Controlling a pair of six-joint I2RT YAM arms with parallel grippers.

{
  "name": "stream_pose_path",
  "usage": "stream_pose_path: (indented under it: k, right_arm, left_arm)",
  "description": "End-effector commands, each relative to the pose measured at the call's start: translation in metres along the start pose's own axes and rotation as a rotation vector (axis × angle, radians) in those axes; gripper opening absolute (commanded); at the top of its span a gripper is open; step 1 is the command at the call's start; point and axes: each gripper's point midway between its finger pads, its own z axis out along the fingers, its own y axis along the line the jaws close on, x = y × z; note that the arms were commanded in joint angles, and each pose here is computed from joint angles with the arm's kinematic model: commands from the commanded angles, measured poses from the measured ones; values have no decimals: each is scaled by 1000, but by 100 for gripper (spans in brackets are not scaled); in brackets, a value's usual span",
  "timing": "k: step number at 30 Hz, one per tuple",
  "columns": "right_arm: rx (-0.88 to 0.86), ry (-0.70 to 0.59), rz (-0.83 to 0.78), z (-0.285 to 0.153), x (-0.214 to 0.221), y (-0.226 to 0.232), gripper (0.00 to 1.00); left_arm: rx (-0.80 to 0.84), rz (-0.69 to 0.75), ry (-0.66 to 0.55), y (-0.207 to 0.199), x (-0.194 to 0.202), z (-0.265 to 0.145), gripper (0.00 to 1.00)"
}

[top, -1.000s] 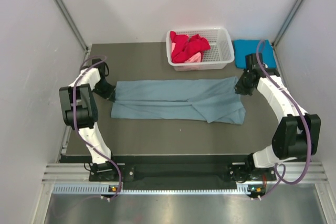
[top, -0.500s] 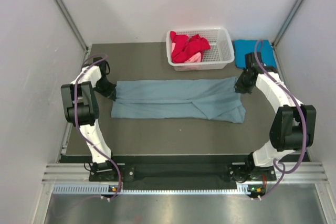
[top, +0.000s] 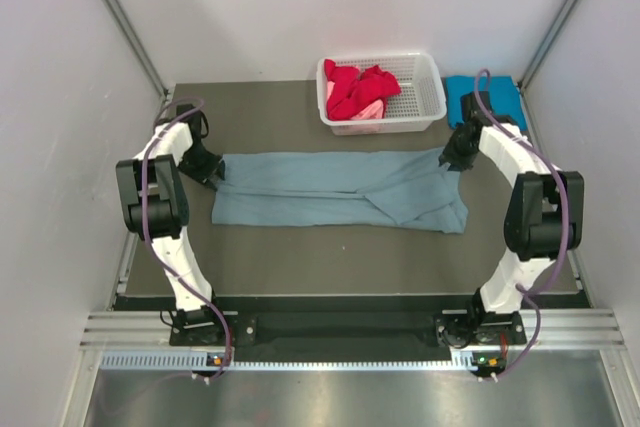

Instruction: Fold and stack the t-shirts

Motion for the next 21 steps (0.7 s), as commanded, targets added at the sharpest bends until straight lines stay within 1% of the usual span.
stream_pose_path:
  k: [1, 2, 3, 4, 6, 7, 8, 9, 10, 11, 12, 13, 14, 15, 16, 17, 18, 20, 21]
  right_arm:
    - [-54, -71, -26, 0, -37, 16, 30]
    - [-53, -72, -38, -1, -42, 17, 35]
    - [-22, -78, -52, -13, -51, 16, 41]
    - [-2, -77, -77, -17, -54, 13, 45]
    - [44, -78, -89, -31, -53, 4, 51]
    - [32, -106, -90, -47, -54, 3, 53]
    - [28, -102, -89, -52, -48, 0, 55]
    - [21, -49, -82, -48, -27, -8, 58]
    - [-13, -54, -65, -61, -20, -8, 59]
    - [-23, -34, -53, -62, -9, -13, 60]
    - [-28, 33, -49, -54, 18, -21, 61]
    - [-55, 5, -40, -63, 22, -21, 61]
    - [-57, 12, -37, -62, 31, -26, 61]
    - [-26, 32, -1, -55, 42, -46, 59]
    - [-31, 20, 3, -58, 45, -50, 58]
    - [-33, 27, 12, -57, 49, -55, 57]
    - [-33, 62, 33, -53, 60, -64, 55]
    - [-38, 67, 34, -54, 67, -71, 53]
    - [-25, 81, 36, -51, 74, -78, 53]
  left_arm:
    - [94, 17, -89, -18, -20, -33, 48]
    - [101, 23, -95, -17, -20, -38, 52]
    - [113, 28, -105, -18, -20, -46, 53]
    - [130, 39, -123, -16, -22, -60, 54]
    - [149, 55, -139, -13, -21, -74, 55]
    - [186, 71, -158, -13, -20, -90, 55]
    - [198, 87, -149, -9, -14, -92, 56]
    - [230, 98, -153, -10, -11, -97, 56]
    - [284, 119, -173, -10, -7, -113, 56]
    - [345, 140, -129, -12, 9, -110, 56]
    - [390, 158, -121, -13, 16, -114, 54]
    - [458, 175, -126, -14, 23, -126, 52]
    - [517, 193, -89, -17, 38, -118, 50]
    - [564, 205, -68, -18, 46, -118, 45]
    - [601, 208, -52, -20, 53, -119, 43]
    - [599, 205, -3, -15, 65, -107, 42]
    - [618, 210, 46, -15, 74, -106, 35]
    - [595, 210, 98, -8, 86, -94, 32]
    - [582, 212, 104, -5, 88, -91, 31]
